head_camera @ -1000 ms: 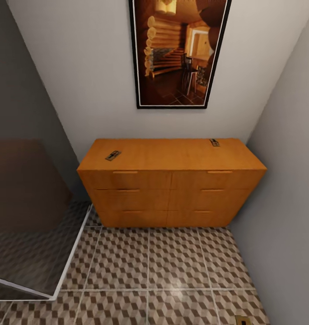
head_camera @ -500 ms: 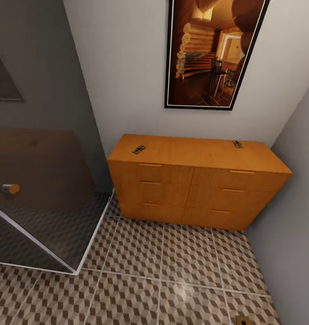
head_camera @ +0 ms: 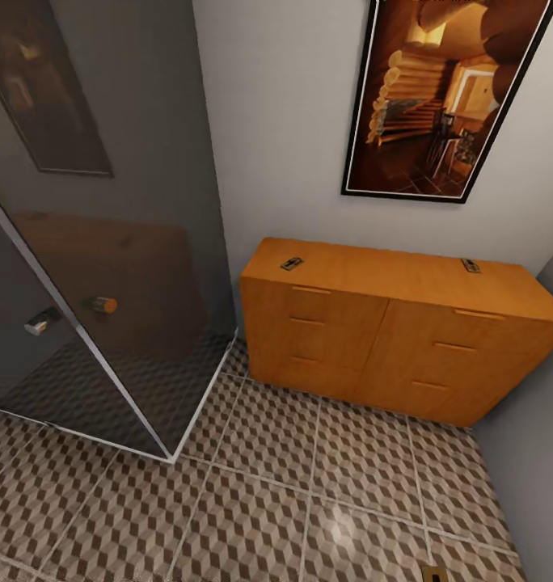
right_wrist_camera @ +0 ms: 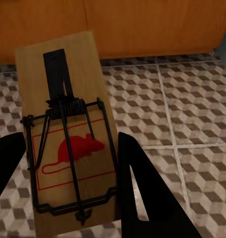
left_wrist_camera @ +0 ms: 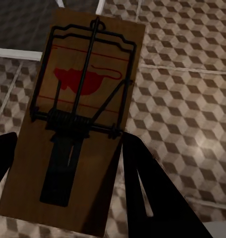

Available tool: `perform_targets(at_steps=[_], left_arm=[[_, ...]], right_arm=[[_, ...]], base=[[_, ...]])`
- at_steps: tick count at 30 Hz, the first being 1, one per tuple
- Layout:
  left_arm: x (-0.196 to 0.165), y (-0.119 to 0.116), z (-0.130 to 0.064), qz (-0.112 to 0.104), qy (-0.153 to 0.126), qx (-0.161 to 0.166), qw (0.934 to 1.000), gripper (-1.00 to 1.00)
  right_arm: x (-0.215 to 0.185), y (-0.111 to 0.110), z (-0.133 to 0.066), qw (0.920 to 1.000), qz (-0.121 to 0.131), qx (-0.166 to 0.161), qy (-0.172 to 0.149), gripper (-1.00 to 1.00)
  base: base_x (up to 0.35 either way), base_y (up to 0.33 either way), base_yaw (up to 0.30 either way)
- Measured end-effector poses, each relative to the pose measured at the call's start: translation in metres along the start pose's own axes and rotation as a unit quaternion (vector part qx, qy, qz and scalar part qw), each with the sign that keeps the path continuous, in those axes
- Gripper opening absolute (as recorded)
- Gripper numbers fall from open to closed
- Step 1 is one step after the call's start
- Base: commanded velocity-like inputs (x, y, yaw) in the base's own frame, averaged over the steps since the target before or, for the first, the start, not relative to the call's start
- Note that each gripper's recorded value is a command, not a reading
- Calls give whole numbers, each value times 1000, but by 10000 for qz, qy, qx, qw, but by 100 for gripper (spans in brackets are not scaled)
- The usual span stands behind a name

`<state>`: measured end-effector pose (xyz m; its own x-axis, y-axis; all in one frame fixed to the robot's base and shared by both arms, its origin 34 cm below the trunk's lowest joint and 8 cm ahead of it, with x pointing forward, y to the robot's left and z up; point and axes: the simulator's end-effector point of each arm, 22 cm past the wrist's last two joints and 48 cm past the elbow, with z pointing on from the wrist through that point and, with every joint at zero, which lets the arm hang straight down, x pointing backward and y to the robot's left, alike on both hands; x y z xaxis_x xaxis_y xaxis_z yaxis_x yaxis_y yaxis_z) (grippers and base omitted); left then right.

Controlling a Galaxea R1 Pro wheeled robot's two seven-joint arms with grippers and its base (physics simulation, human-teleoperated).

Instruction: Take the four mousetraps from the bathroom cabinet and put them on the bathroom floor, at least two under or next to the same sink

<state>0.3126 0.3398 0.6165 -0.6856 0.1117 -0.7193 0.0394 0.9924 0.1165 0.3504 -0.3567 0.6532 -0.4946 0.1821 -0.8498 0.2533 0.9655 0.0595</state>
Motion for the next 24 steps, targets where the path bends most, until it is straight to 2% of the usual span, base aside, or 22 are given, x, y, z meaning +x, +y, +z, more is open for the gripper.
perform_targets(at_steps=[6,17,24], left_arm=[[-2,0,1,-4,-25,-6,10000,-100],[-5,0,2,-7,-69,-10,10000,-100],[-7,1,2,-7,-99,-12,10000,-100]], right_arm=[[-2,0,1,10000,5,-2,-24,-100],[-5,1,2,10000,13,-11,-66,-100],[-6,2,2,10000,20,-16,-94,-100]], base=[[-185,99,263],[-123,11,263],[-43,0,264]])
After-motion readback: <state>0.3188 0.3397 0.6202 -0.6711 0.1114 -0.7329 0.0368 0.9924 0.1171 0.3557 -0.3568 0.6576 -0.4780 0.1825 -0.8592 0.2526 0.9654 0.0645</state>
